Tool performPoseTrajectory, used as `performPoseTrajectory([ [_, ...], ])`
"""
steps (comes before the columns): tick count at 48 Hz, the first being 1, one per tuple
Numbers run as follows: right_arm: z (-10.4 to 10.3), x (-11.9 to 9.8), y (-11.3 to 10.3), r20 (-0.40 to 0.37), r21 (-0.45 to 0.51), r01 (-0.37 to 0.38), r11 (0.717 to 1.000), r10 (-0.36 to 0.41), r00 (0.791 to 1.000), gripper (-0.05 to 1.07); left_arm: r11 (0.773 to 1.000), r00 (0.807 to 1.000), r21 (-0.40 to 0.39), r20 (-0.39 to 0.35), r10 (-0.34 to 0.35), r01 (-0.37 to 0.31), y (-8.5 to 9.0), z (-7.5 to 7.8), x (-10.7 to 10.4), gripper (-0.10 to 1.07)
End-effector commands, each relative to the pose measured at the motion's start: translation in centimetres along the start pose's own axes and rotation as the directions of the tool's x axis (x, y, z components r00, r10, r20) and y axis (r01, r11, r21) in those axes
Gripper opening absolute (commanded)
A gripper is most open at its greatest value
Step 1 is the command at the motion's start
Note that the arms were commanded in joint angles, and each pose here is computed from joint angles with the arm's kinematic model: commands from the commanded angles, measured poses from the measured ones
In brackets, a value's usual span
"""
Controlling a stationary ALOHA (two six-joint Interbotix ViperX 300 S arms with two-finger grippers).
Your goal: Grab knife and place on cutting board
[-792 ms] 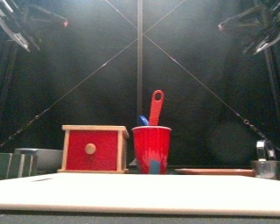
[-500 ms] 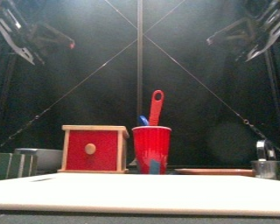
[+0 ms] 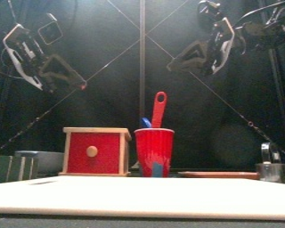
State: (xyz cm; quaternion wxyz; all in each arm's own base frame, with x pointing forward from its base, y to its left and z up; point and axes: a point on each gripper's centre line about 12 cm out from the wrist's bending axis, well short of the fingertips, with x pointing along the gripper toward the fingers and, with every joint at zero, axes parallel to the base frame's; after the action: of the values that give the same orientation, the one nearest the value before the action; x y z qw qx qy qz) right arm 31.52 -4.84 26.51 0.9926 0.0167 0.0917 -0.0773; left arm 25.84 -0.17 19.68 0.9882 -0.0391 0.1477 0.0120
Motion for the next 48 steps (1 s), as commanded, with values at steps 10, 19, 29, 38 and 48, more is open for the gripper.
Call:
performPoseTrajectory([
  [10, 0.1, 2.4, -0.8, -0.018, -0.003, 0.021, 1.000, -0.021, 1.000, 0.91, 1.000, 1.000, -0.011, -0.006, 0.006, -0.006, -0.1, 0.3, 1.3, 0.13],
  [19, -1.1, 4.1, -1.0, -0.064, -0.020, 0.023, 1.000, -0.024, 0.998, 1.04, 1.000, 1.000, -0.009, -0.008, 0.005, -0.005, -0.1, 0.2, 1.3, 0.13],
  [29, -2.7, 5.6, -2.0, -0.137, -0.023, 0.044, 0.999, -0.047, 0.989, 1.00, 1.000, 1.000, -0.011, -0.009, 0.006, -0.006, 0.0, 0.2, 1.3, 0.13],
  [38, -3.9, 6.2, -2.6, -0.212, -0.026, 0.058, 0.998, -0.062, 0.975, 0.92, 1.000, 1.000, -0.011, -0.012, 0.006, -0.006, 0.0, 0.1, 1.3, 0.13],
  [48, -4.0, 6.2, -2.9, -0.226, -0.025, 0.066, 0.998, -0.070, 0.972, 0.70, 1.000, 1.000, -0.010, -0.014, 0.006, -0.006, 0.0, 0.0, 1.3, 0.13],
])
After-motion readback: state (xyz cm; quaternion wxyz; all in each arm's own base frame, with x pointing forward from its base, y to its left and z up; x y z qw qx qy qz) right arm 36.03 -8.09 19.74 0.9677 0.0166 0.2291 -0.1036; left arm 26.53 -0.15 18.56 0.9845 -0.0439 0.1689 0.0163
